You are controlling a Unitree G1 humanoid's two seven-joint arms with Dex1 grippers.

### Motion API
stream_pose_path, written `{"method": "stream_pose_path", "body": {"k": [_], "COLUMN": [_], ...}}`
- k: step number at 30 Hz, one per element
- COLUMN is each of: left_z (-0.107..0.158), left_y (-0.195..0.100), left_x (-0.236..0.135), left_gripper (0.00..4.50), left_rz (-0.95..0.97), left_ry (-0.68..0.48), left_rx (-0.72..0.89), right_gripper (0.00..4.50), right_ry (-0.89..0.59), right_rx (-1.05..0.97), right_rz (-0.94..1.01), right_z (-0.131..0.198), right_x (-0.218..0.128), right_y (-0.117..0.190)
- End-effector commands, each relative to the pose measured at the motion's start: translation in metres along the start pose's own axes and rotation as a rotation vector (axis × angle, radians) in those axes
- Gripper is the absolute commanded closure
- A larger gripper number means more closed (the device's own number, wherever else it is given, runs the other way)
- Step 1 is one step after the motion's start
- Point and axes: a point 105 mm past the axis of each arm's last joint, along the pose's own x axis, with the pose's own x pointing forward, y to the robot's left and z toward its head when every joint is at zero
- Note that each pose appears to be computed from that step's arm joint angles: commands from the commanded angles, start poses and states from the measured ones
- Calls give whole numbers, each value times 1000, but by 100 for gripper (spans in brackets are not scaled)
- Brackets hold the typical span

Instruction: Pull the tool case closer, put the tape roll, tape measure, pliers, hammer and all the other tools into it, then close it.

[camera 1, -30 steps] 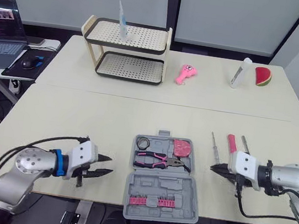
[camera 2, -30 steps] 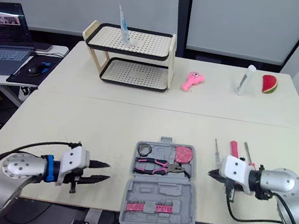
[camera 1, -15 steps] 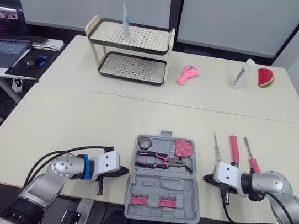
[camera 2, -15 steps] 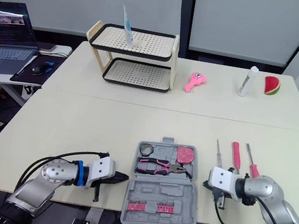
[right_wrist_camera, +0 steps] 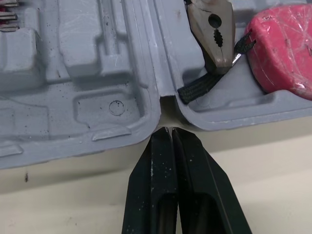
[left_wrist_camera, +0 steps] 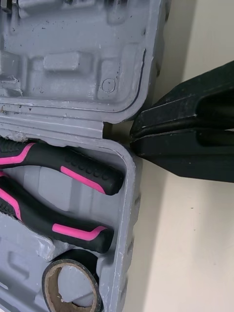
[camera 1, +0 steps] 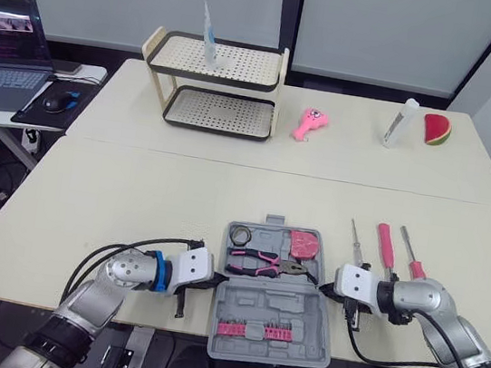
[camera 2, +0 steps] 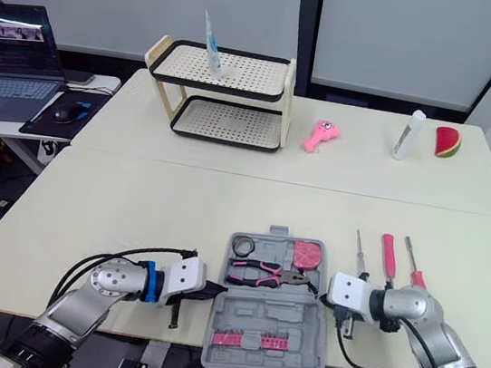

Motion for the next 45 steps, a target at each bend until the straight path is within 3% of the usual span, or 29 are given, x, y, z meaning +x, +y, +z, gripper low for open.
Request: {"method": "stream_pose_path", "body": {"k": [1, 15, 45], "left_z": [-1, 12, 21], "left_y": [-5, 19, 15], "left_x": [10, 25, 32], "left_gripper": [446, 446, 446], "left_rz": [-31, 18, 5], "left_ry": [6, -16, -44], "left_rx": [-1, 18, 16], "right_gripper": [450, 450, 450], "right_ry": [-38, -44, -26], "right_rx": [-18, 27, 36], "right_rz": [20, -49, -75], "right_z": [12, 17, 16], "right_x": [4, 4, 4], "right_y": [5, -7, -15]}}
